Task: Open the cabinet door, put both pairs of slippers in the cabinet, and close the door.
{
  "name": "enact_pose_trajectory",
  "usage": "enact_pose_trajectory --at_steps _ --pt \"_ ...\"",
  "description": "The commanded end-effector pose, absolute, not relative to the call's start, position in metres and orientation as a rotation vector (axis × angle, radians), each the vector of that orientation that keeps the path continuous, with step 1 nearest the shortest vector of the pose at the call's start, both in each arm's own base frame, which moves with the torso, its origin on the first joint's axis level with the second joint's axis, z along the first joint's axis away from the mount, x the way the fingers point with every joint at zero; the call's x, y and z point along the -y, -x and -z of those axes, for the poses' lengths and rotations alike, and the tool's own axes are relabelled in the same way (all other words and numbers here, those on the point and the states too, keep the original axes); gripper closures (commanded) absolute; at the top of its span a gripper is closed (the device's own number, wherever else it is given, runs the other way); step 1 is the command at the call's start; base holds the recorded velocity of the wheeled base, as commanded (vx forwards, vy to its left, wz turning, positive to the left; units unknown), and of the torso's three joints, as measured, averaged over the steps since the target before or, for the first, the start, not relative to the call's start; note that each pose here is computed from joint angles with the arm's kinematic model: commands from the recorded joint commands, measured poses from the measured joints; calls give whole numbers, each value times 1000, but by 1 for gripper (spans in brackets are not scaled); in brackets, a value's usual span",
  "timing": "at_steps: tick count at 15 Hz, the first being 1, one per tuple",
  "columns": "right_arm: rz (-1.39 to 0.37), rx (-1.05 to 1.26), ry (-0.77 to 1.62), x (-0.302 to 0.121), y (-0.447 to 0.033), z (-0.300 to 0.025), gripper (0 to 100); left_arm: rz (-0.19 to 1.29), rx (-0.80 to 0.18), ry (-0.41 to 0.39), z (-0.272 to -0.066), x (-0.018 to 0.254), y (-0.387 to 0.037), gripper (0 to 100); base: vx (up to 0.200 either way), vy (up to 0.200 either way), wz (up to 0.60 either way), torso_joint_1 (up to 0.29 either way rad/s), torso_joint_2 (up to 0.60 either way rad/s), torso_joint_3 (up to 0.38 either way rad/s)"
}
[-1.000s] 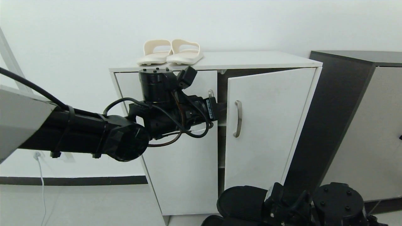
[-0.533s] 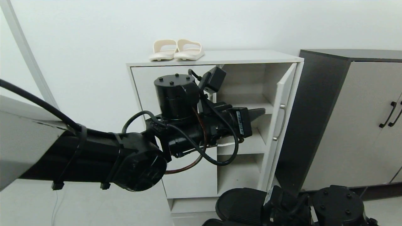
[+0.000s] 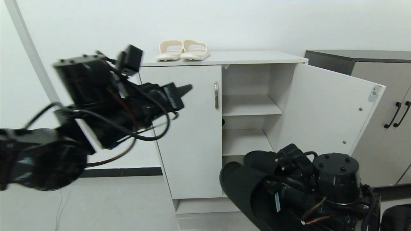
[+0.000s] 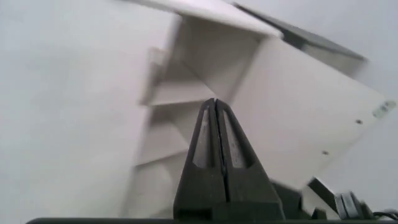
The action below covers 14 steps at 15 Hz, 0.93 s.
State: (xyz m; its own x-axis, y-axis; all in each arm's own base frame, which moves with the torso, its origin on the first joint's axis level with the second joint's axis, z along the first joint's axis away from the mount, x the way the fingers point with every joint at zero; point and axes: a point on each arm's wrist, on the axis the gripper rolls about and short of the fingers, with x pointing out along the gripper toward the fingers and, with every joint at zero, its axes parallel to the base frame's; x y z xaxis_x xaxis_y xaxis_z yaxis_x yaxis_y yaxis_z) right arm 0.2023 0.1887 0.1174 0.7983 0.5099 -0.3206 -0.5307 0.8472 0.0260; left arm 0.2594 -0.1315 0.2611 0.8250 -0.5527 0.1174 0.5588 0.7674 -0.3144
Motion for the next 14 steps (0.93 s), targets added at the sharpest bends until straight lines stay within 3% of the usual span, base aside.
enact_pose_trajectory --at_steps 1,2,4,5,6,8,9,12,14 --pt "-480 -323 62 -188 -218 -115 100 223 152 292 -284 22 -121 100 0 0 0 0 0 0" --pt "-449 -310 46 -186 -225 -118 100 114 125 282 -268 5 -61 100 0 0 0 0 0 0" --pt "-408 -294 17 -190 -232 -121 100 32 75 272 -231 0 22 100 0 0 0 0 0 0" --pt "-403 -293 17 -190 -233 -121 100 20 49 263 -218 1 38 100 0 0 0 0 0 0" --pt "-404 -286 14 -191 -234 -123 100 -51 -15 196 -183 2 69 100 0 0 0 0 0 0" --pt "-404 -290 16 -192 -235 -121 100 -253 -67 171 -148 -2 70 100 0 0 0 0 0 0" --pt "-403 -292 16 -192 -235 -121 100 -341 -75 167 -142 -4 66 100 0 0 0 0 0 0" --pt "-408 -288 18 -196 -233 -121 100 -423 -144 126 -102 -7 40 100 0 0 0 0 0 0" --pt "-386 -268 12 -199 -236 -125 100 -415 -75 104 -85 -7 26 100 0 0 0 0 0 0"
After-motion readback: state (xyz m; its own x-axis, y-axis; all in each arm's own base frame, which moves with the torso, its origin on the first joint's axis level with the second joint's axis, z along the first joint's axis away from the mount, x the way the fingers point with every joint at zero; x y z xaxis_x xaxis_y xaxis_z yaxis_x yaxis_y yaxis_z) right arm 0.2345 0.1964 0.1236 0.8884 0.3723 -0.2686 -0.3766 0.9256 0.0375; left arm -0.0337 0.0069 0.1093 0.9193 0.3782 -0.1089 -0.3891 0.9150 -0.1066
